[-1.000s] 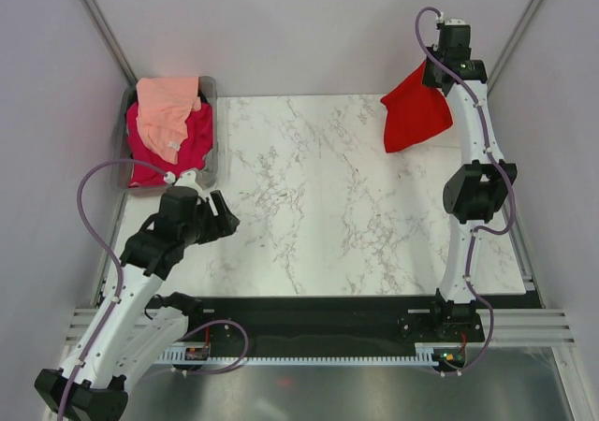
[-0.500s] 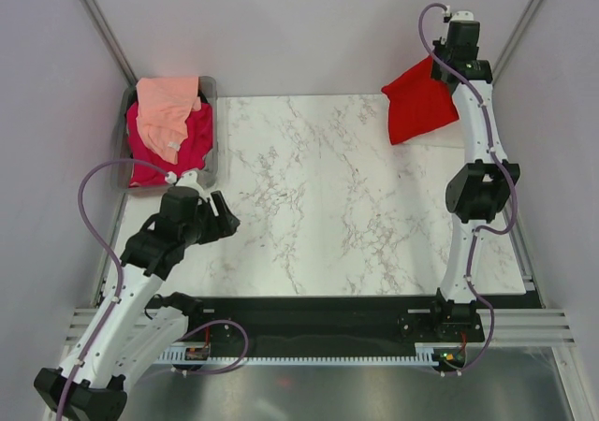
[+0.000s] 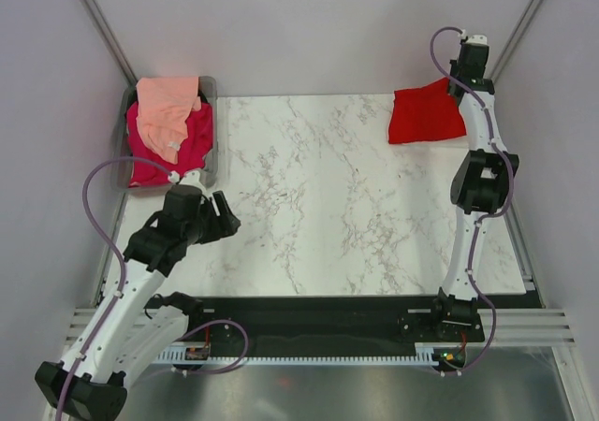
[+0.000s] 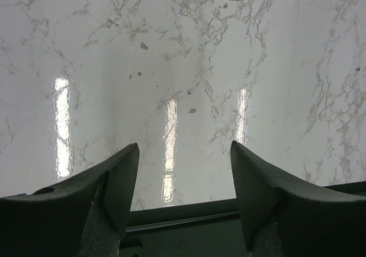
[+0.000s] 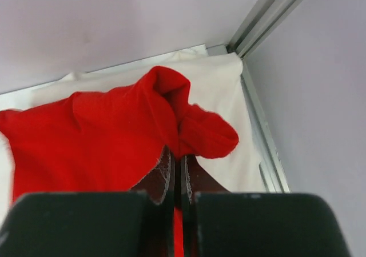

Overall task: Fold and stack the t-shirts
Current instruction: Neatly place the folded tshirt to the corner, then reset both grippers

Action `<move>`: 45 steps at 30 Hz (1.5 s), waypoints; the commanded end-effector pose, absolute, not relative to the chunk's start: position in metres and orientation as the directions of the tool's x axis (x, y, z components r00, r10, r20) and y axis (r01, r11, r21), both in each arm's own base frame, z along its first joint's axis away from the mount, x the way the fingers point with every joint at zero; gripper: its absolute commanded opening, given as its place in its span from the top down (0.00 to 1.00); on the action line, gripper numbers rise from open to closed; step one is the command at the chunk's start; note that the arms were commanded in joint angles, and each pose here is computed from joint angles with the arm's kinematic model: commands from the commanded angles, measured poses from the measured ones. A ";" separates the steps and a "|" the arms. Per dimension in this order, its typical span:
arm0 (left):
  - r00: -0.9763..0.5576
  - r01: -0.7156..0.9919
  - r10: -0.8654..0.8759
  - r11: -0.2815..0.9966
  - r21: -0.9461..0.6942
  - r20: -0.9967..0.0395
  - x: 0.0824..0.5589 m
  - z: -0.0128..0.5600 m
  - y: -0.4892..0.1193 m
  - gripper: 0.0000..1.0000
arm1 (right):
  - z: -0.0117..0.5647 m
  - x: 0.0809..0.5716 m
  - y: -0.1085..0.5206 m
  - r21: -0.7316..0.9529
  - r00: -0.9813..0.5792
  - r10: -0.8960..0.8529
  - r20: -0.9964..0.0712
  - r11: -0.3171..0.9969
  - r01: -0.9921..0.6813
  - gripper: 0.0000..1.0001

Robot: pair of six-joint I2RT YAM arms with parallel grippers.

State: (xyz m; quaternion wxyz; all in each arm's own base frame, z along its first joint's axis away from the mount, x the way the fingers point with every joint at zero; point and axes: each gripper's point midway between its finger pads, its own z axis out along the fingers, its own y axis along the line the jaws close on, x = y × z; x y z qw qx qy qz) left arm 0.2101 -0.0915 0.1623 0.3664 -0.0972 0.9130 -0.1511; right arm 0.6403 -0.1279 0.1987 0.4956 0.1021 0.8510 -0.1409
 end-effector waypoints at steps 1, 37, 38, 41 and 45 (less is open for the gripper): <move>-0.688 -0.069 -0.298 0.935 -0.349 -0.661 0.213 0.168 -0.089 0.28 | 0.205 0.656 -0.178 -0.181 -0.386 0.010 -0.923 0.871 0.456 0.97; -0.615 -0.039 -0.324 0.923 -0.382 -0.719 0.207 0.192 -0.085 0.22 | 0.170 0.330 0.033 0.274 -0.504 0.358 -0.786 0.933 0.236 0.02; -0.612 -0.036 -0.324 0.923 -0.384 -0.721 0.207 0.193 -0.085 0.22 | 0.166 0.328 0.027 0.251 -0.500 0.355 -0.790 0.931 0.263 0.02; -0.603 -0.032 -0.327 0.921 -0.388 -0.727 0.206 0.195 -0.085 0.21 | 0.154 0.325 0.017 0.217 -0.489 0.346 -0.801 0.928 0.302 0.02; -0.596 -0.033 -0.330 0.921 -0.389 -0.732 0.205 0.197 -0.084 0.21 | 0.147 0.333 0.001 0.197 -0.422 0.362 -0.831 0.902 0.384 0.02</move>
